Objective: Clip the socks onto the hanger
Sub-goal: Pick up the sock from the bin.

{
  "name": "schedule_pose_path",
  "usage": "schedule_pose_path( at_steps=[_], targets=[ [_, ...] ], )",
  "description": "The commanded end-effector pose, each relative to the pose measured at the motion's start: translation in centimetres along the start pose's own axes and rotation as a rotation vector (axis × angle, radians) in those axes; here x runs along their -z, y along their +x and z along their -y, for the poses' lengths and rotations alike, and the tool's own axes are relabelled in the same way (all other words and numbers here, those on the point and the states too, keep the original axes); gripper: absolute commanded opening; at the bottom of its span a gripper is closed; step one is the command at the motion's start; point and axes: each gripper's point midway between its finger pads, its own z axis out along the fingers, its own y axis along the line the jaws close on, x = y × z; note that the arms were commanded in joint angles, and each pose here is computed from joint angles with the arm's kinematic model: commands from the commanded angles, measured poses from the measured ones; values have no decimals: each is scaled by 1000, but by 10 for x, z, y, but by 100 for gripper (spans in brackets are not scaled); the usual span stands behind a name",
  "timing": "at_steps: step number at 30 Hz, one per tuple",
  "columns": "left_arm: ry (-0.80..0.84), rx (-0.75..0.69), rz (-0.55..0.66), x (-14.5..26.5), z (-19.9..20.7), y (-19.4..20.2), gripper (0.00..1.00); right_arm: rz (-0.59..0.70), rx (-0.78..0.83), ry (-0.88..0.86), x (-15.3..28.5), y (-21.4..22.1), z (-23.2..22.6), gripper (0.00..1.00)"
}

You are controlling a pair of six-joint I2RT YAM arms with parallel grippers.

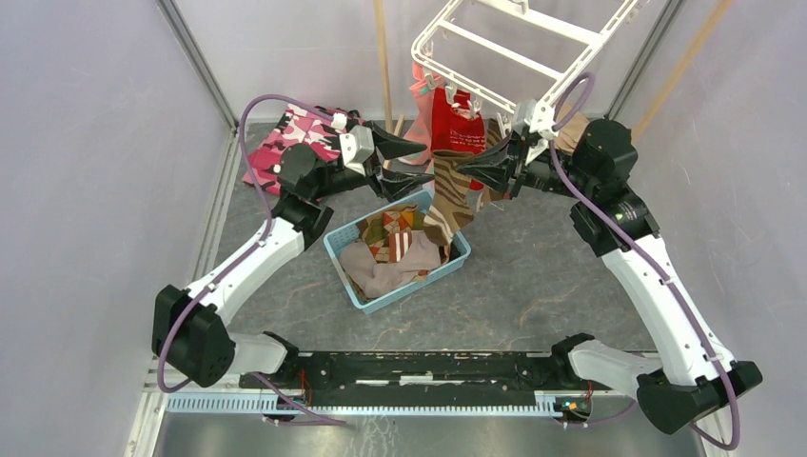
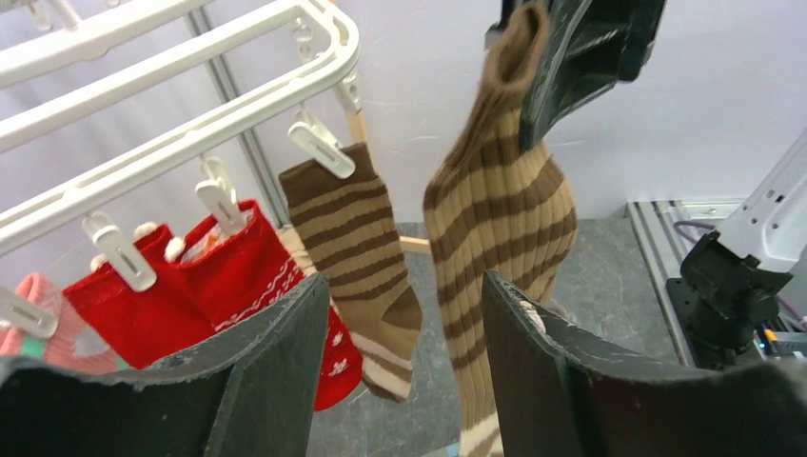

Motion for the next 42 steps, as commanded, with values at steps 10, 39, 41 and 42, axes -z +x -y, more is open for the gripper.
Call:
schedule_pose_path(
  at_steps=[10,39,41,42],
  targets=[
    [127,-21,243,-13,29,-66,52,-3,-22,-52,-9,9,0,0],
    [41,330,61,-16,23,-43,2,25,184,567,98,-48,75,74],
    [26,351,57,-17,23,-44,2,27,185,706,121,-51,88,75],
    [25,357,59,-18,23,-45,2,34,183,777,132,-54,93,76]
  ],
)
